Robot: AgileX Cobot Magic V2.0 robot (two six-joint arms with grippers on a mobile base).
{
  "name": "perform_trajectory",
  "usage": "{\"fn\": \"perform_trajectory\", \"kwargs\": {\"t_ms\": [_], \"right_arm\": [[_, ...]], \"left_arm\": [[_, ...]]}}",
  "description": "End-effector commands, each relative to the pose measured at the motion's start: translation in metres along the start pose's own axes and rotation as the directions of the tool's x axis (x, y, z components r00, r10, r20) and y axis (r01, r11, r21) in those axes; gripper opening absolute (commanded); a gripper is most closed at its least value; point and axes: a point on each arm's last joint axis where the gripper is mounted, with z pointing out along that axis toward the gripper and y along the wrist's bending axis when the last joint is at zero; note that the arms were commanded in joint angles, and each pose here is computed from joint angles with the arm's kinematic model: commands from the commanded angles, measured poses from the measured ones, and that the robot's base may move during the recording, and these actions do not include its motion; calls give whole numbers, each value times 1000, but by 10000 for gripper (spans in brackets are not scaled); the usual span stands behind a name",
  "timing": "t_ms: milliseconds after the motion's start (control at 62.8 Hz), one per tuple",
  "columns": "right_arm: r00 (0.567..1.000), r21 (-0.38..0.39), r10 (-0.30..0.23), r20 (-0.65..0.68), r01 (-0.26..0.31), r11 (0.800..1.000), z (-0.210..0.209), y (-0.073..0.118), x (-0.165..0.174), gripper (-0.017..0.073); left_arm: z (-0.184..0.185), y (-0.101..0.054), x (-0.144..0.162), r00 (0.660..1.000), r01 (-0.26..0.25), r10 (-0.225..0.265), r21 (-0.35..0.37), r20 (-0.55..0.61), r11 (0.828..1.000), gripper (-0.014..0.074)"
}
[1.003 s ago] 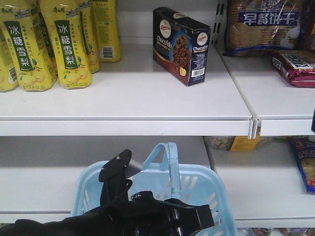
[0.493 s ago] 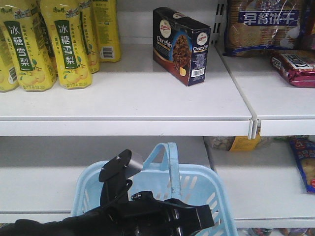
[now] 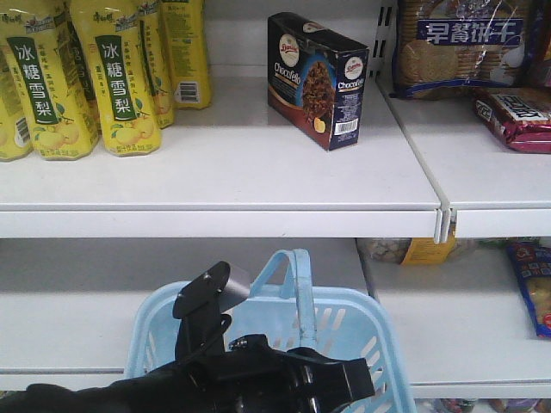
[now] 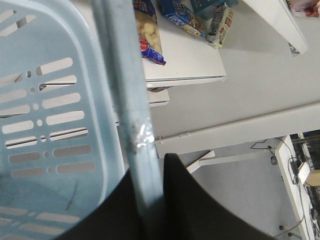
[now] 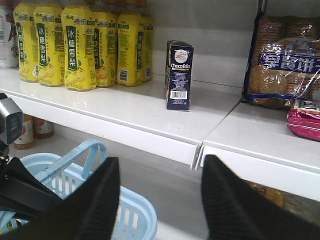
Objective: Left arm holds basket, right arm returns cookies
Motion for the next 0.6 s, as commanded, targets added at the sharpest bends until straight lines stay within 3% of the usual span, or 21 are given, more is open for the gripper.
{"fn": "perform_trajectory", "kwargs": {"t_ms": [0,96,589], "right_arm": [[997,10,-13,83,12,1000,0,-1,-12,152],[997,10,-12,83,11,1000,0,-1,-12,-17],[997,10,-12,83,11,1000,0,-1,-12,-9]], "left_arm": [[-12,-18,-11,997,-14,9,66,71,998,-6],[-12,-18,-11,997,-14,9,66,71,998,-6],[-12,-18,-11,997,-14,9,66,71,998,-6]]}}
